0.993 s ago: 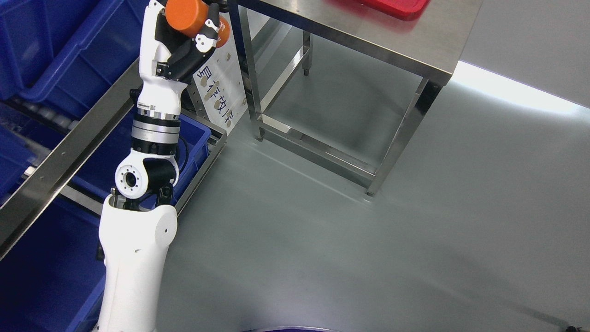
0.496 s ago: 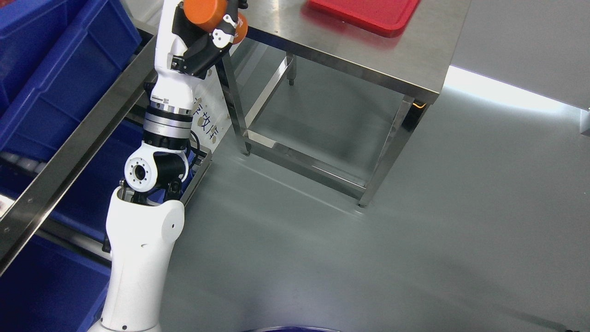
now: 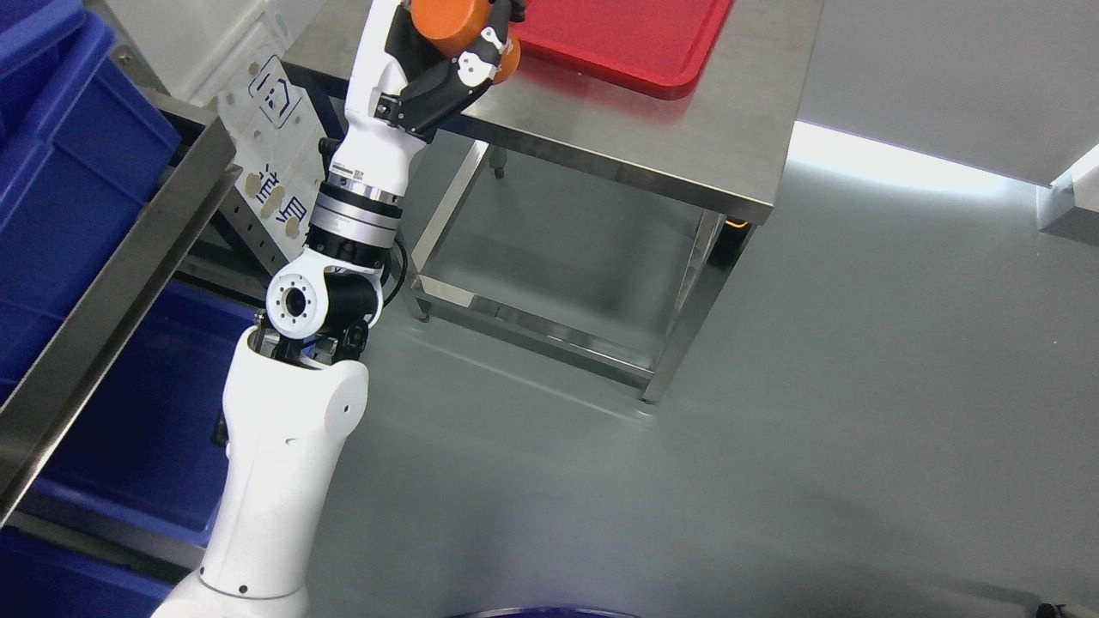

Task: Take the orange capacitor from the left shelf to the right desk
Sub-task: 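Lower the held container onto the red tray with the left hand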

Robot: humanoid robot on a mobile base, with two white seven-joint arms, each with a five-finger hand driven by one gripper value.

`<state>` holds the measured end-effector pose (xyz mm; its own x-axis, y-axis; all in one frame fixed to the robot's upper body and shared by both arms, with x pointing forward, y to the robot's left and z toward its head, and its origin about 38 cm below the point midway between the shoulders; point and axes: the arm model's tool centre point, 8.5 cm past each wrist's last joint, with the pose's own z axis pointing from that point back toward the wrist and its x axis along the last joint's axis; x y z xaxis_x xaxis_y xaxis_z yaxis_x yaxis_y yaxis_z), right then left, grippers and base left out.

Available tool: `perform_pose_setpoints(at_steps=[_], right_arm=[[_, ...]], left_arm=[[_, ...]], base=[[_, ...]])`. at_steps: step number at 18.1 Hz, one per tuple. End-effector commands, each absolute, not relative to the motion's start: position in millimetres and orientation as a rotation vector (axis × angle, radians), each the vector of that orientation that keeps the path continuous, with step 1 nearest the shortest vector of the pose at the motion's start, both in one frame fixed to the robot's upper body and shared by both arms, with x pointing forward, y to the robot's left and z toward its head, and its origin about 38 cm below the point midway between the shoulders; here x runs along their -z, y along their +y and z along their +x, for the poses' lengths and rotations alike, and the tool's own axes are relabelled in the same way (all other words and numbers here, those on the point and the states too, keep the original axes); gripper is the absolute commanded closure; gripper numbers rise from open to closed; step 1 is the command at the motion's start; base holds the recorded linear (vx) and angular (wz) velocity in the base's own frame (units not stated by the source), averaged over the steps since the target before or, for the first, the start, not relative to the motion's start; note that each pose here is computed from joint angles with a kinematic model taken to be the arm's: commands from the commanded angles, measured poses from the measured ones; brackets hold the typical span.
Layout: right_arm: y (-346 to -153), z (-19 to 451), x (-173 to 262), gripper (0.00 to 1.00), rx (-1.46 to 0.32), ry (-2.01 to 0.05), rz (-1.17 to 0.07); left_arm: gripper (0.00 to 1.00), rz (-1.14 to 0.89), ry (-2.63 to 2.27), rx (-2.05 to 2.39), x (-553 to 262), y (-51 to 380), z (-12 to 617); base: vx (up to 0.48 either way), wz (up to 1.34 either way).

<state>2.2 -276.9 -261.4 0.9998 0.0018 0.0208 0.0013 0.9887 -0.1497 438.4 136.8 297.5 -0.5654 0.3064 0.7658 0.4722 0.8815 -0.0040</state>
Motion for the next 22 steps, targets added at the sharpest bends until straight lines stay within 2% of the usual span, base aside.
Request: perform_pose_setpoints(at_steps=[1,6,13,22], right_arm=[[-288.3,6.3,260.4,0.00,0.013,-0.036,-0.168],[-288.3,6.3,260.4,0.00,0.013,-0.036,-0.168],[-288.3,7.3,260.4,0.00,0.013,-0.038,-0.168],[-288.3,6.3,260.4,0.00,0.013,-0.036,-0.168]], left_arm=[[0.98,-0.555,-2.099,0.385,-284.0,104.5,467.5],[0.97,-0.490,-1.970,0.459,-281.9,89.9,510.7],[0.96,-0.341,-1.743,0.564,-226.7,70.1,542.4],[0.93,-0.231,-1.641,0.588,-192.5,86.4,556.2]], base=[[0.161,-0.13],[0.181,-0.15],[0.179,-0.05],[0.192,0.03]])
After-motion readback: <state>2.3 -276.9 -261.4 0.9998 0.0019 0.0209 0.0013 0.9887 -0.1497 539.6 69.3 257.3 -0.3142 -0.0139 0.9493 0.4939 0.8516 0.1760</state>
